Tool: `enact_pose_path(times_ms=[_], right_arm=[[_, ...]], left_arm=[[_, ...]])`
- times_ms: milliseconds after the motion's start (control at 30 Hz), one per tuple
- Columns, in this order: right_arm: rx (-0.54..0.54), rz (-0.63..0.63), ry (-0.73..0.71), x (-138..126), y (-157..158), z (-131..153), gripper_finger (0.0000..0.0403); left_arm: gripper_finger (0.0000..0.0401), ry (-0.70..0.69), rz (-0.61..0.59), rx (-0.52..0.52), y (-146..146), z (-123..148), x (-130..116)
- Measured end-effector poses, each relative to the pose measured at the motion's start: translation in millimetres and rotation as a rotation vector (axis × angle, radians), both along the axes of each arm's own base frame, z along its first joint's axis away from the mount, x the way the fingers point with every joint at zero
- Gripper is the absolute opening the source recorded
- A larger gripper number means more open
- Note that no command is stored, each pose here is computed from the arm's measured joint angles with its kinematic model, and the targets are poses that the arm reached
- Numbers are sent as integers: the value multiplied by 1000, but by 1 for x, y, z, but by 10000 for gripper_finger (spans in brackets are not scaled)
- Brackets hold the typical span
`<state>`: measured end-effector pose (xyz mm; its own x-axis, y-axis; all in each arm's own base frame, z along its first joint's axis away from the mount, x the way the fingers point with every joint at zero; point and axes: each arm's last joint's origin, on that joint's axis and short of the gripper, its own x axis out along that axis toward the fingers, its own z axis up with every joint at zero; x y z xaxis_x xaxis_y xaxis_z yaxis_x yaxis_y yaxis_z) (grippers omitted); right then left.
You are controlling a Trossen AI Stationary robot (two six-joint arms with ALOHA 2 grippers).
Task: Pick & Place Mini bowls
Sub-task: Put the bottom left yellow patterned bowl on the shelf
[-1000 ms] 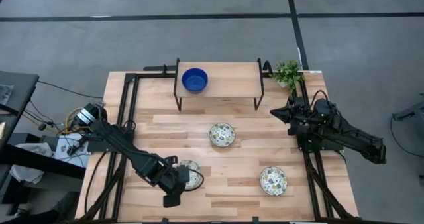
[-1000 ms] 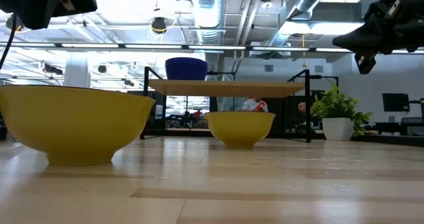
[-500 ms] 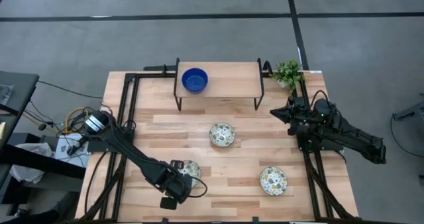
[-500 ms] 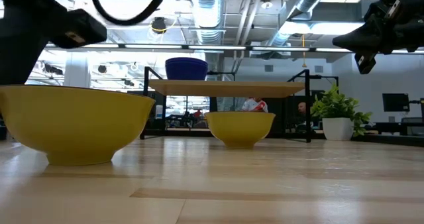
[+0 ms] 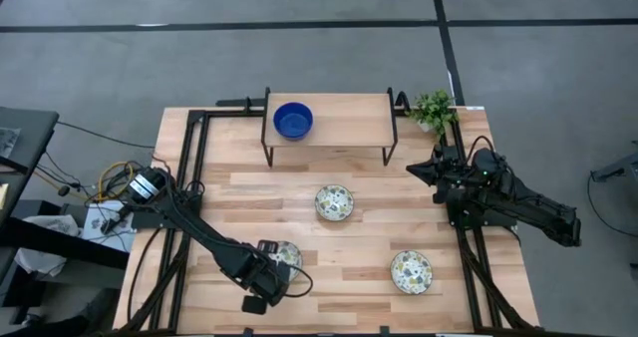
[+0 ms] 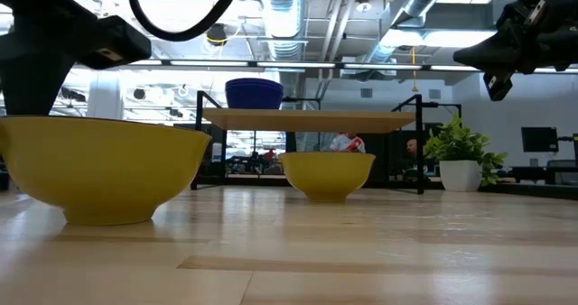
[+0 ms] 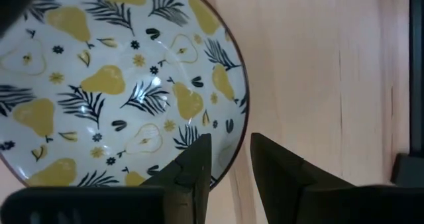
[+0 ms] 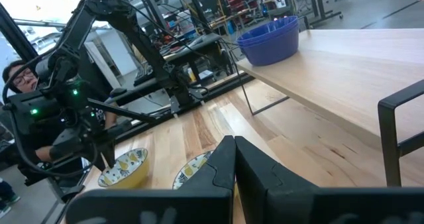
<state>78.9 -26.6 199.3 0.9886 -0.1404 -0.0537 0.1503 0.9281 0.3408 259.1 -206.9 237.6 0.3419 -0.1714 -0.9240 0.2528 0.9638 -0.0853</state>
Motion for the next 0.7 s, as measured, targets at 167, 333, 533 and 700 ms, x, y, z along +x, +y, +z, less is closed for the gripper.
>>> enact_pose_path(times_ms=[167,333,533,700], right_arm=[[0,0,0,0,0,0,0],[0,0,0,0,0,0,0],[0,0,0,0,0,0,0],[0,0,0,0,0,0,0]], left_arm=[[104,-12,-62,23,0,0,0],[104,-30,-102,55,0,0,0],[104,-5,-97,76,6,-13,-2],[104,-14,-92,69,8,-19,-1]])
